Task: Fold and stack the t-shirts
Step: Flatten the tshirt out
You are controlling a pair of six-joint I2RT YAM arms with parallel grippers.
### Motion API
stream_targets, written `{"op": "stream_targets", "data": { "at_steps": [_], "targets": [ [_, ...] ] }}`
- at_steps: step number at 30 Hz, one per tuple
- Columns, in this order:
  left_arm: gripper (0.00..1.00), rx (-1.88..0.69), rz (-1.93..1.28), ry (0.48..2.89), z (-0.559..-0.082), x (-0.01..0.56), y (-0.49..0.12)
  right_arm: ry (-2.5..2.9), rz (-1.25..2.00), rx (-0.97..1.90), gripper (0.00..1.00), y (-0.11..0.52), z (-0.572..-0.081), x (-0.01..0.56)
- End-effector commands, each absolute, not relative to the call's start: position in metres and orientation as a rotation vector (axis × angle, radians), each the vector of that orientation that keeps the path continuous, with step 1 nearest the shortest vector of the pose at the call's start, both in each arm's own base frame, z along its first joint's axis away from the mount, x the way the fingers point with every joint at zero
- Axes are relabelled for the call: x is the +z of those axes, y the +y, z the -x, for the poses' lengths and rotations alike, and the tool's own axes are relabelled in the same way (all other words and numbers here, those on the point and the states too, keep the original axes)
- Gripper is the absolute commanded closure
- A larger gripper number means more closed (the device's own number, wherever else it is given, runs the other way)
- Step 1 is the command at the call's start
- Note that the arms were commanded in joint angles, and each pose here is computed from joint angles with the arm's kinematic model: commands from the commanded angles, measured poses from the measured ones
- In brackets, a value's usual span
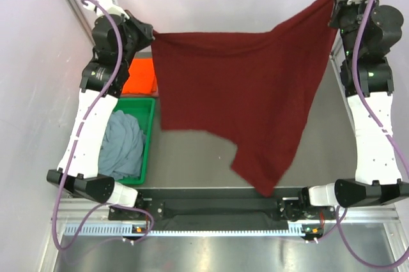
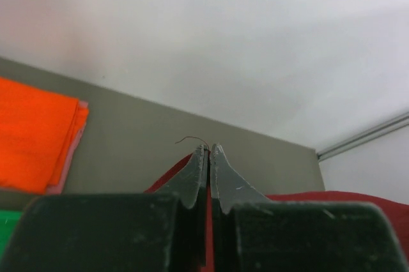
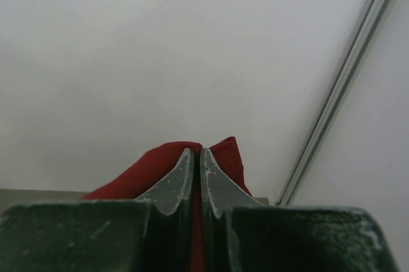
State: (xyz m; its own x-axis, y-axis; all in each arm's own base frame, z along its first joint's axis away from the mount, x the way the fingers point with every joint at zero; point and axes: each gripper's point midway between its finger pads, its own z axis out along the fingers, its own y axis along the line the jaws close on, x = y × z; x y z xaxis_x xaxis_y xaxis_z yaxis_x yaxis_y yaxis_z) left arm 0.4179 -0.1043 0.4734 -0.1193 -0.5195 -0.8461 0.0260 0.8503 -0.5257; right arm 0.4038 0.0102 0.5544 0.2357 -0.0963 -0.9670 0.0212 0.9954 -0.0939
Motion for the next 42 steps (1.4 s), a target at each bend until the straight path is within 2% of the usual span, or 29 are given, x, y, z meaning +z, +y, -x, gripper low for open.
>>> {"op": "stream_targets", "data": {
  "at_steps": [1,11,23,28,32,36,42],
  "targets": [
    [1.00,-0.528,0.359,1.363,-0.394,0.562,-0.091,1.026,0.043,-0.117,1.00,0.002,-0.352,0.652],
    [1.00,-0.643,0.236,1.316,-0.322,0.582,-0.097,0.992,0.003,-0.201,1.00,-0.017,-0.270,0.663],
    [1.00,-0.856,0.096,1.309,-0.215,0.581,-0.110,0.926,-0.123,-0.259,1.00,-0.048,-0.102,0.664],
    [1.00,-0.912,0.073,1.328,-0.206,0.580,-0.118,0.885,-0.147,-0.303,1.00,-0.060,-0.070,0.672],
    [1.00,-0.874,0.111,1.412,-0.244,0.556,-0.123,0.913,-0.185,-0.397,1.00,-0.075,-0.097,0.677],
    [1.00,-0.792,0.180,1.499,-0.298,0.514,-0.124,1.007,-0.088,-0.543,1.00,-0.067,-0.174,0.661],
    [1.00,-0.654,0.257,1.638,-0.390,0.433,-0.129,1.110,0.081,-0.613,1.00,-0.037,-0.312,0.598]
  ]
}}
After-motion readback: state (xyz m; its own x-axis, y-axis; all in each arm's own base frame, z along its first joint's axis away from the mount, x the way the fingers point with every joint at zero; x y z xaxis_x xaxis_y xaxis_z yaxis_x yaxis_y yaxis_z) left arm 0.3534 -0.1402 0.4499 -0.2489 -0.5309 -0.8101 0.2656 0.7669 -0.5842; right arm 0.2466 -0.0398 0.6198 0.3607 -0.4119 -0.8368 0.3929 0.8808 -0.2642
